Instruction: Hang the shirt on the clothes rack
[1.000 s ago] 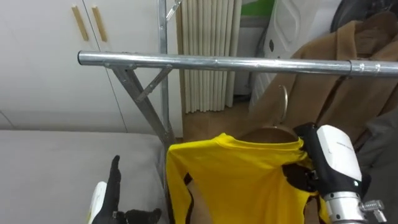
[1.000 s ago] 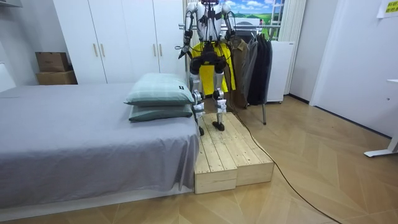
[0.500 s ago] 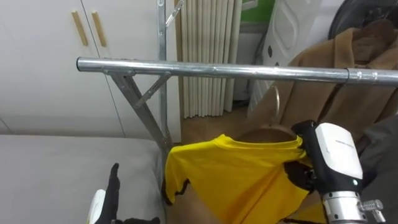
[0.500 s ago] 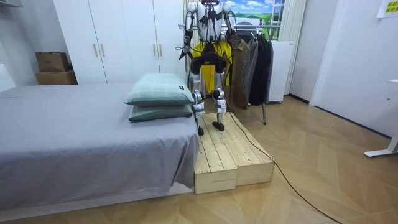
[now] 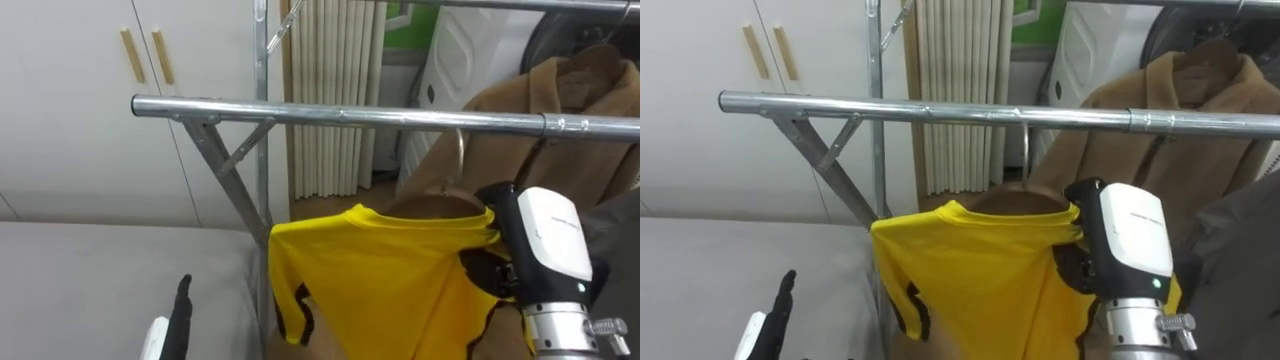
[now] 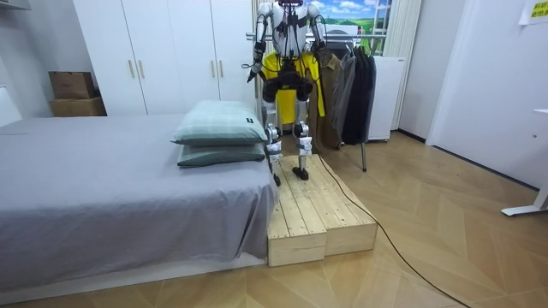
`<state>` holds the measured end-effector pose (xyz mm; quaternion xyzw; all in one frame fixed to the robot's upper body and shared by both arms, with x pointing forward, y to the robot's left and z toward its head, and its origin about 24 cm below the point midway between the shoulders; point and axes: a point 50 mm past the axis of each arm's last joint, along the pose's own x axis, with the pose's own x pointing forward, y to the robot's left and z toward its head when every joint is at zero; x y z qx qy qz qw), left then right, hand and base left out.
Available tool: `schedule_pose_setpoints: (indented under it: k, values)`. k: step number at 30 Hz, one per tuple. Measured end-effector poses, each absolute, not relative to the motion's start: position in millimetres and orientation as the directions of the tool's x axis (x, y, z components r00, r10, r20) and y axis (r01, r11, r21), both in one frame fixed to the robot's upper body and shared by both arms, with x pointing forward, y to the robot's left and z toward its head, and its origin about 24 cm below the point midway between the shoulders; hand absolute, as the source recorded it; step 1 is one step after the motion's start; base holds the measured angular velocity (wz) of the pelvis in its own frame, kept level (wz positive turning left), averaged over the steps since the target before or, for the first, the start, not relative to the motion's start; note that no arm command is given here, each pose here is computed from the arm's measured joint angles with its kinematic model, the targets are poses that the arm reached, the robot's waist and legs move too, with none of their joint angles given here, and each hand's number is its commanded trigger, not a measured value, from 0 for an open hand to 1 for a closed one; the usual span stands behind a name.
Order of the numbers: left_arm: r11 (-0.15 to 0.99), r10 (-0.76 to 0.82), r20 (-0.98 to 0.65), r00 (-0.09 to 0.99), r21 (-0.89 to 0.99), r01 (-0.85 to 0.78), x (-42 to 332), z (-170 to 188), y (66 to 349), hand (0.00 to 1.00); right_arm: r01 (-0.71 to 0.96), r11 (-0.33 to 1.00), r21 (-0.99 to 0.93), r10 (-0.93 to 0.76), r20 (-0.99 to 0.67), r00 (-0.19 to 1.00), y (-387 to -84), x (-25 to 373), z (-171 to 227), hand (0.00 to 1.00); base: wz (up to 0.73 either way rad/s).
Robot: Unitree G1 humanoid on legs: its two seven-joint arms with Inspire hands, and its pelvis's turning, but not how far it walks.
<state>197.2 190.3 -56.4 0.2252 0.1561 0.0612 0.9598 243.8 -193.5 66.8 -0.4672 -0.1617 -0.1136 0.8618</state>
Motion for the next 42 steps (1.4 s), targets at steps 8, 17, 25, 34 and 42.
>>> schedule_pose_setpoints:
  k: [8, 17, 25, 34, 42]
  values:
    - [0.897, 0.144, -0.291, 0.946, 0.442, 0.000, 194.2, -59.8, 180.7, 0.00, 0.360, 0.597, -0.717, -0.058, 0.409, 0.911, -191.0, 243.3, 74.7, 1.00, 0.01]
    - [0.895, 0.141, -0.328, 0.934, 0.446, 0.021, 189.6, -67.3, 181.0, 0.00, 0.364, 0.632, -0.684, -0.069, 0.418, 0.906, -190.6, 243.0, 79.2, 1.00, 0.00]
    - [0.886, 0.140, -0.322, 0.936, 0.462, 0.026, 190.0, -66.7, 182.0, 0.00, 0.363, 0.663, -0.655, -0.086, 0.415, 0.906, -191.4, 243.1, 79.8, 1.00, 0.00]
    - [0.888, 0.135, -0.325, 0.936, 0.459, 0.032, 189.7, -67.0, 181.2, 0.00, 0.312, 0.697, -0.645, -0.071, 0.371, 0.926, -192.8, 244.8, 79.1, 1.00, 0.00]
    - [0.878, 0.133, -0.320, 0.938, 0.478, 0.039, 190.3, -66.4, 182.2, 0.00, 0.307, 0.698, -0.647, -0.046, 0.388, 0.921, -189.9, 251.2, 86.4, 1.00, 0.02]
